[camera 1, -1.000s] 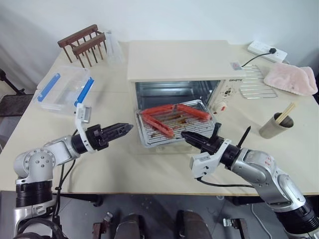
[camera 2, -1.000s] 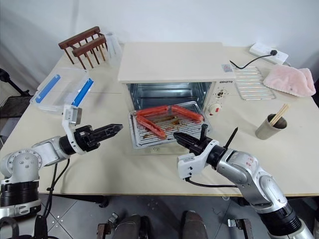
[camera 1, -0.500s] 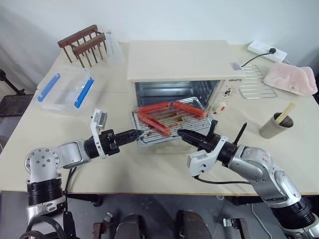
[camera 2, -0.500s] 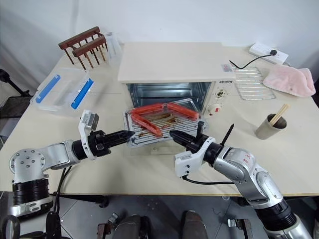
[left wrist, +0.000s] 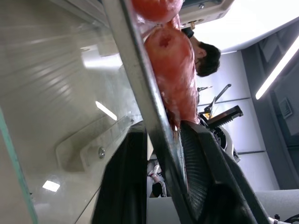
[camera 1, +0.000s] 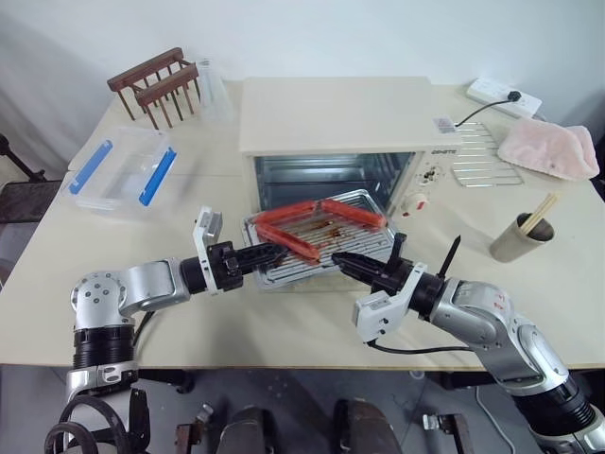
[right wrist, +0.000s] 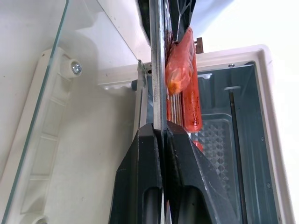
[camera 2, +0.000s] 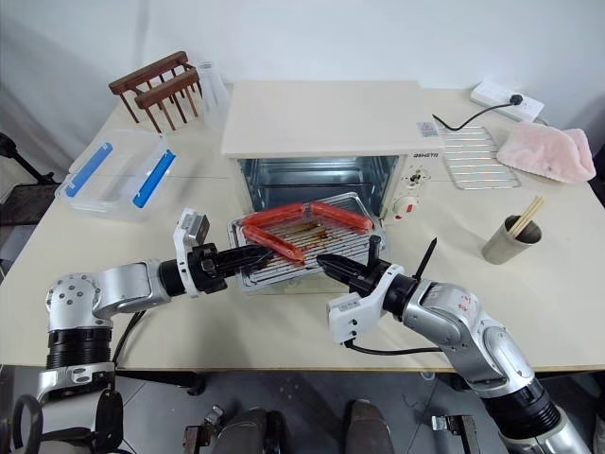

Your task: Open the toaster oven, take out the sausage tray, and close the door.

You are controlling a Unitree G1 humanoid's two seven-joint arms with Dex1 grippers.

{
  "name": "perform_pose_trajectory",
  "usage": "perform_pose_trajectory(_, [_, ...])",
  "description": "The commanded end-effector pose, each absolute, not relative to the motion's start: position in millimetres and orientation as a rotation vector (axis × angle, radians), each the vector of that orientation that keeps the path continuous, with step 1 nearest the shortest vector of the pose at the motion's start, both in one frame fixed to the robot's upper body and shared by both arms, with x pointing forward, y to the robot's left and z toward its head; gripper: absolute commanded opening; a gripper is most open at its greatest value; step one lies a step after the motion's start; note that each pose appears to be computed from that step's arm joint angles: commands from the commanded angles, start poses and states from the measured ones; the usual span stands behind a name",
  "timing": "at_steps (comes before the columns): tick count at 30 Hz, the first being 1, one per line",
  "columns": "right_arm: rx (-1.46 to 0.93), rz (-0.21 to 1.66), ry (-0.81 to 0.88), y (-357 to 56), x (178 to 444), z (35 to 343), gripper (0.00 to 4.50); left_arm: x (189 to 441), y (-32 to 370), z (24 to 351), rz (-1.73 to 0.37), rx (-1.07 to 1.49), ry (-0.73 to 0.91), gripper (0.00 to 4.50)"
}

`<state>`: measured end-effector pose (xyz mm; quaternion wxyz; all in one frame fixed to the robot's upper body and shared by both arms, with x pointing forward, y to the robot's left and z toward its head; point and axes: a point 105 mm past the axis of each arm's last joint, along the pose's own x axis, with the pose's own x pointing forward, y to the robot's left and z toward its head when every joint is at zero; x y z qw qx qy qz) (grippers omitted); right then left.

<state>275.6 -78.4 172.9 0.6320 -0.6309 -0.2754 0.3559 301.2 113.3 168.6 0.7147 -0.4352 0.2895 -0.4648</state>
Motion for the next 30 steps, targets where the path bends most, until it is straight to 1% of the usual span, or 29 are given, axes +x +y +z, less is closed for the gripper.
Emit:
perform_pose_trajectory(1, [-1.406, 0.781, -0.695, -76.6, 272.5, 190.1, 0.0, 301.2, 111.2, 175.0, -1.039, -1.008, 0.627, 0.02])
perform_pose_trajectory(6, [-1.34, 0.792, -0.658, -80.1, 272.5, 190.6, 0.0, 297.0, 107.5, 179.2, -1.064, -1.041, 0.644, 0.02])
perform_pose_trajectory(10, [-1.293, 0.8, -0.64, -82.0, 272.5, 194.0, 1.14, 296.1, 109.8, 178.6, -1.076, -1.067, 0.643, 0.0])
perform_pose_trajectory(15, [-1.278, 0.801, -0.65, -84.6, 270.7, 200.1, 2.8, 296.7, 114.9, 175.1, -1.062, -1.096, 0.643, 0.0])
perform_pose_trajectory(18, [-1.19, 0.827, -0.64, -90.4, 264.1, 203.2, 3.83, 297.4, 118.6, 172.3, -1.038, -1.129, 0.625, 0.0])
perform_pose_trajectory(19, [-1.172, 0.861, -0.626, -96.1, 259.6, 201.0, 4.13, 295.7, 123.3, 170.5, -1.023, -1.136, 0.614, 0.0])
perform_pose_trajectory(20, [-1.164, 0.885, -0.616, -99.9, 256.5, 199.5, 4.13, 294.4, 126.6, 169.4, -1.013, -1.14, 0.606, 0.0])
perform_pose_trajectory(22, [-1.034, 0.943, -0.579, -113.9, 251.9, 202.9, 4.13, 286.1, 141.8, 166.5, -1.002, -1.159, 0.577, 0.0])
perform_pose_trajectory(24, [-0.971, 0.933, -0.532, -128.0, 254.9, 203.8, 4.13, 279.5, 152.4, 163.9, -0.991, -1.17, 0.559, 0.0])
perform_pose_trajectory(30, [-0.887, 0.935, -0.328, -174.9, 264.8, 176.5, 4.13, 257.3, 184.5, 152.2, -0.909, -1.215, 0.493, 0.0])
